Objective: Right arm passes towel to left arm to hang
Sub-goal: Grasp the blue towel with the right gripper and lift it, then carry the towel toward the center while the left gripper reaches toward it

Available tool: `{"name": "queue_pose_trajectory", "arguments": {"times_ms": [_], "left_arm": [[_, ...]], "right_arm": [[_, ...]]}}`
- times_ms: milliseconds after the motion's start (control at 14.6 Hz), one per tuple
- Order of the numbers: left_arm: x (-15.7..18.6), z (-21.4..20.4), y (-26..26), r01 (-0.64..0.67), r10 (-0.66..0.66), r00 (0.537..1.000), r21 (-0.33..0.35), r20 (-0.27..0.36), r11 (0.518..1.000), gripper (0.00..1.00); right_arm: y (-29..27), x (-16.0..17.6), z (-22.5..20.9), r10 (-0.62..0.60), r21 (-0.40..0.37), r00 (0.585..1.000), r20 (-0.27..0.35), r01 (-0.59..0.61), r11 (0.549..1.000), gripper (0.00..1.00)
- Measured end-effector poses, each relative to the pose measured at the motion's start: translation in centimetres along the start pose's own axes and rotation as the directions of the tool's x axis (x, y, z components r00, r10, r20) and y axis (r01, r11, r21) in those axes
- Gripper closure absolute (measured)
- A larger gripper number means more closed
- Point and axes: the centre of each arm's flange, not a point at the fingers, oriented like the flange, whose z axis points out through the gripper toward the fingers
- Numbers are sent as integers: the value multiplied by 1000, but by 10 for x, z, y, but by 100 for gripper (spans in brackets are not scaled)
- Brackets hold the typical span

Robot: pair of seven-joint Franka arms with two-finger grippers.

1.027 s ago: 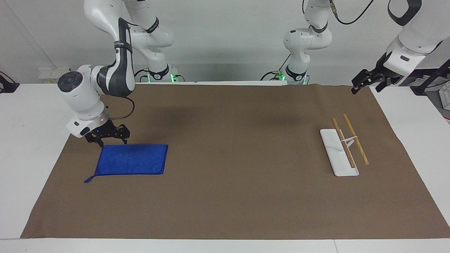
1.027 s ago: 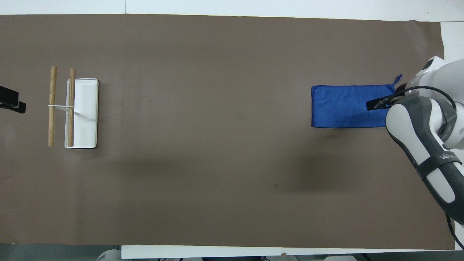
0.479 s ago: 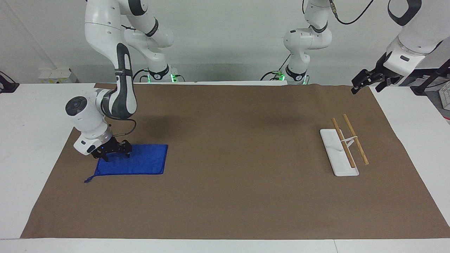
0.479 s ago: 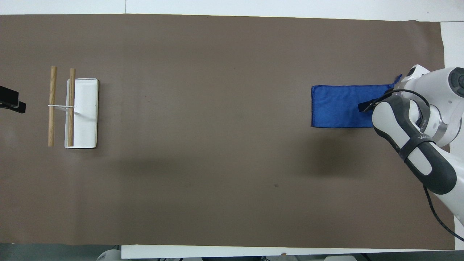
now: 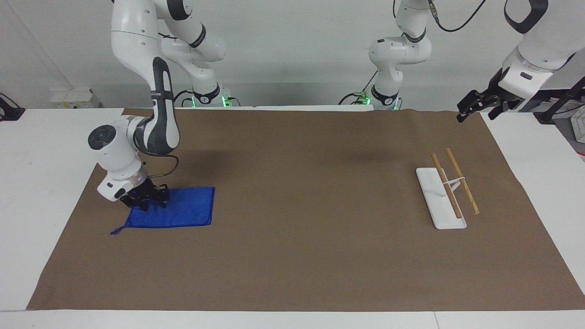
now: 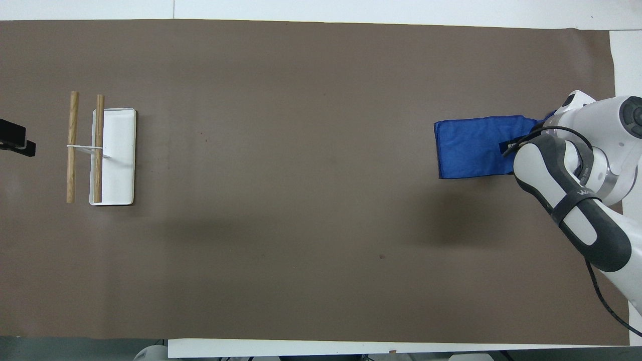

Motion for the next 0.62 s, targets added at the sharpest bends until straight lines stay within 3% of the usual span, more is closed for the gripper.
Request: {"name": "queue_pose_trajectory", "arguments": {"times_ms": [274,479,616], "left_arm": [[0,0,0,0,0,1000,0,0,1000,0],[0,0,0,0,0,1000,0,0,1000,0],[0,0,0,0,0,1000,0,0,1000,0]], "right_arm": [[-2,-1,-4,-10,17,999,31,10,1000,94],[-4,0,-13,-11,39,998,67,9,999,94],[-17,2,-31,41,75,990,133,-52,996,94]]}}
